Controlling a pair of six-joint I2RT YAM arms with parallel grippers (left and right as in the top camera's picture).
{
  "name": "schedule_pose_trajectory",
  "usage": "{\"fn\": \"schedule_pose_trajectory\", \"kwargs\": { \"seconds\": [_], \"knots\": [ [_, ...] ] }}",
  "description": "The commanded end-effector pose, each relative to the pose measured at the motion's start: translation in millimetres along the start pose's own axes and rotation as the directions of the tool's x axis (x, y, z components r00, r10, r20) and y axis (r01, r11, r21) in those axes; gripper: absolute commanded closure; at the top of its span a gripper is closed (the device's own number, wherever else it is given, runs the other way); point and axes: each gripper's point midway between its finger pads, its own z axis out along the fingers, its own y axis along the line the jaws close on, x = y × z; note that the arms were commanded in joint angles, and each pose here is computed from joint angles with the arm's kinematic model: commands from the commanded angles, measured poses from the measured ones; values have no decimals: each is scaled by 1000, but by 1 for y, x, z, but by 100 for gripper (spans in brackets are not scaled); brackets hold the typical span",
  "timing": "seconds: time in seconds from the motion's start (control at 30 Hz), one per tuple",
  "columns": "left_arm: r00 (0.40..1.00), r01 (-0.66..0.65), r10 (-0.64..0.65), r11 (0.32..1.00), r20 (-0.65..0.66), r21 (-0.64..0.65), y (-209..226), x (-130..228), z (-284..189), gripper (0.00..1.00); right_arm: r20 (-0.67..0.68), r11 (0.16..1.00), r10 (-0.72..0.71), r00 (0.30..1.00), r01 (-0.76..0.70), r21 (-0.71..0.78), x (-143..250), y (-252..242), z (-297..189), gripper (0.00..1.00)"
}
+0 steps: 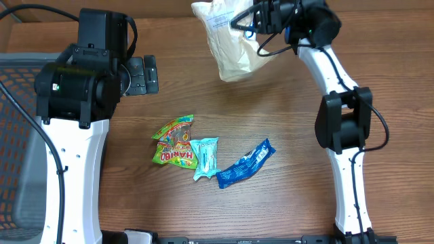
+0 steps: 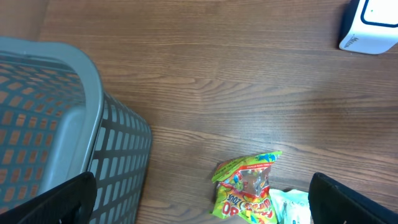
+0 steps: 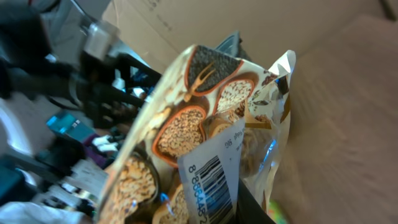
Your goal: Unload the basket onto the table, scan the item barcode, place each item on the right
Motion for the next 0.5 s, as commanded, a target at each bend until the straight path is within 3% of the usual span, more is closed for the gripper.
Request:
{"fn": "schedule_pose_trajectory", "kwargs": {
  "seconds": [0.0,0.2,0.47],
  "knots": [
    [1000,-16,16,1000,11,-14,4,-3,-2,0,-38,997,72,997,-71,21,-6,29,3,96],
    [1000,-16,16,1000,11,-14,4,-3,-2,0,-29,974,225,974,-225,29,-13,16,-1,96],
    [1000,-16,16,1000,11,-14,4,-3,-2,0,49,858,510,859,-512,48,-28,-17,-40,96]
  ]
}}
